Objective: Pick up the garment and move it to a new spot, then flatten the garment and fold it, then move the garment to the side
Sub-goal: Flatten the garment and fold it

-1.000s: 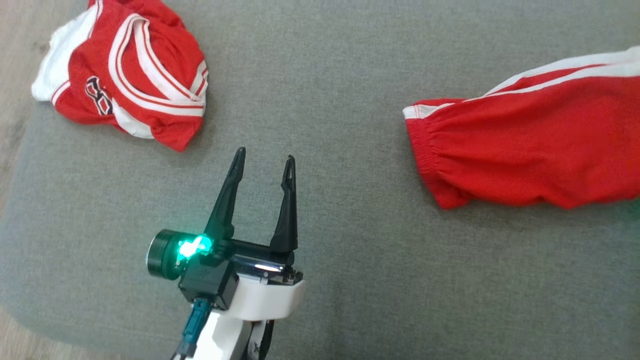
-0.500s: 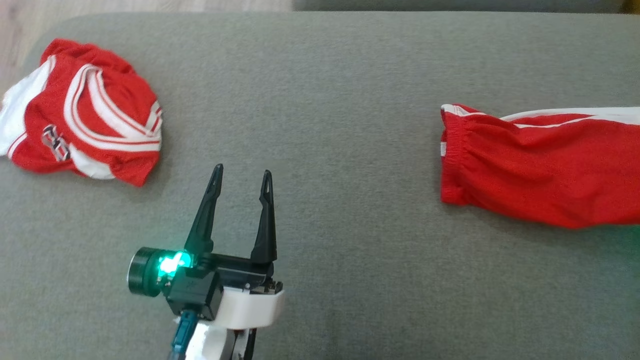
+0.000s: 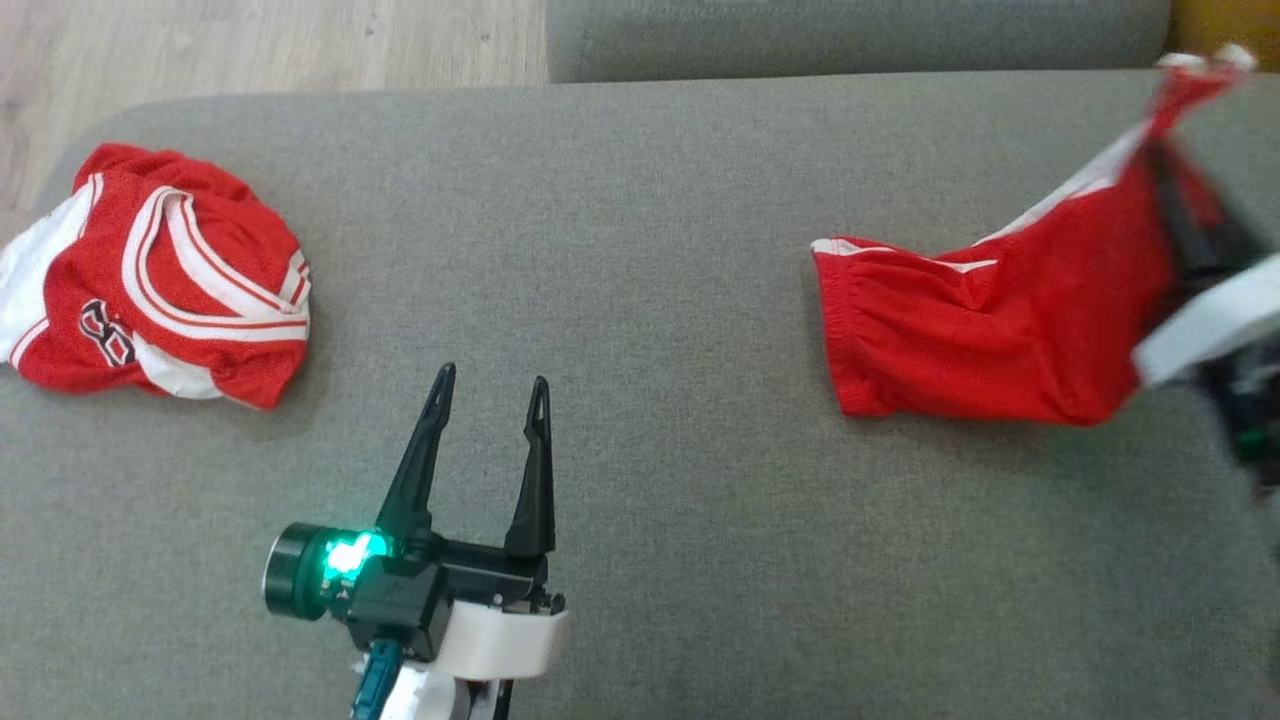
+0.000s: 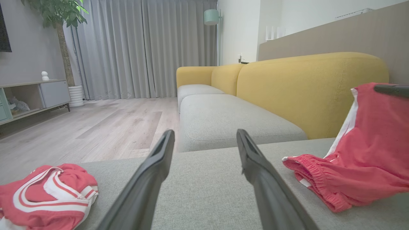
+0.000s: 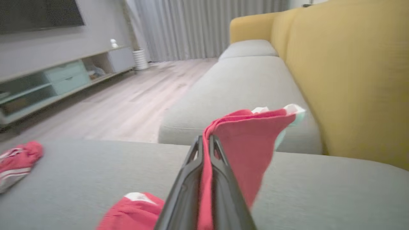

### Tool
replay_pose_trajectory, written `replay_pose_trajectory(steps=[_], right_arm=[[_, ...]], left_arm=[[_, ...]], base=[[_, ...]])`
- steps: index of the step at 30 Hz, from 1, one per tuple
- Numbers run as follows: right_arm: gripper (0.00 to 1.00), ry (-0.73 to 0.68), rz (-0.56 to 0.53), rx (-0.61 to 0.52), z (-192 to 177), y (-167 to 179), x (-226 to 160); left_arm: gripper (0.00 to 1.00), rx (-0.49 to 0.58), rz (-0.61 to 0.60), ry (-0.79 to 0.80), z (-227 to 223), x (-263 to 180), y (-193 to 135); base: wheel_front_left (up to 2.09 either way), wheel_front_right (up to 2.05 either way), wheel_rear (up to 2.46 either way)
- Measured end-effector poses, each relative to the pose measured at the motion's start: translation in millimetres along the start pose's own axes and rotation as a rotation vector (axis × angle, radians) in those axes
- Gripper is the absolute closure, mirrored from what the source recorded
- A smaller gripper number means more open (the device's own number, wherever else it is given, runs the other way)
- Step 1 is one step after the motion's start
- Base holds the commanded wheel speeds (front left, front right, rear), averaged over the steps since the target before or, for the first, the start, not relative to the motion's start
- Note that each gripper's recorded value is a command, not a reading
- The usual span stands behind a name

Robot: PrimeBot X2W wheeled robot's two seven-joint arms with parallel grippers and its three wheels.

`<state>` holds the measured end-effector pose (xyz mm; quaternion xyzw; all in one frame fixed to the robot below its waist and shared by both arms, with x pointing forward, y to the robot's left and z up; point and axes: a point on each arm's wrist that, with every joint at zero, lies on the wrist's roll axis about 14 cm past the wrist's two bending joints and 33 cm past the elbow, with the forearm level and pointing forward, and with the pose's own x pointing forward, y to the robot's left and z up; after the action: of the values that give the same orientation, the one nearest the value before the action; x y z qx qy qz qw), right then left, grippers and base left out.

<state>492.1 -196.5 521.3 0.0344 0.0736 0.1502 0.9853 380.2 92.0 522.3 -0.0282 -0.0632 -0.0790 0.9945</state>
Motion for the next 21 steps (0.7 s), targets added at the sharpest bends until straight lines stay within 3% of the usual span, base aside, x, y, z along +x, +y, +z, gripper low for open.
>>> replay_pose_trajectory(steps=[4, 10, 11, 12, 14, 17, 21], right_arm=[[1.00, 0.021, 0.163, 0.044, -12.5, 72.0, 6.8], [1.00, 0.240, 0.272, 0.141, -97.6, 142.6, -3.9], [0.84, 0.276, 0.276, 0.153, -111.1, 149.5, -5.8], [0.00, 0.294, 0.278, 0.160, -119.8, 154.3, -6.6], [0.00, 0.271, 0.279, 0.194, -122.2, 161.8, -3.9], [0.00, 0.127, 0.290, 0.275, -95.3, 173.6, 2.6], [0.00, 0.000, 0.258, 0.273, -65.7, 156.8, 0.7]], left_arm=[[0.00, -0.003, 0.005, -0.008, 3.2, -1.8, 1.0], [0.00, -0.014, 0.023, 0.000, 2.0, -5.1, 5.3], [0.00, -0.017, 0.025, 0.002, 1.7, -5.9, 5.8], [0.00, -0.022, 0.027, 0.005, 1.3, -7.0, 5.9], [0.00, -0.022, 0.045, 0.005, 2.0, -9.4, 10.1], [0.00, -0.018, 0.064, -0.005, 5.7, -11.8, 15.2], [0.00, -0.014, 0.085, -0.031, 15.0, -16.0, 19.6]], base=[[0.00, 0.00, 0.00], [0.00, 0.00, 0.00], [0.00, 0.00, 0.00], [0.00, 0.00, 0.00], [0.00, 0.00, 0.00], [0.00, 0.00, 0.00], [0.00, 0.00, 0.00]])
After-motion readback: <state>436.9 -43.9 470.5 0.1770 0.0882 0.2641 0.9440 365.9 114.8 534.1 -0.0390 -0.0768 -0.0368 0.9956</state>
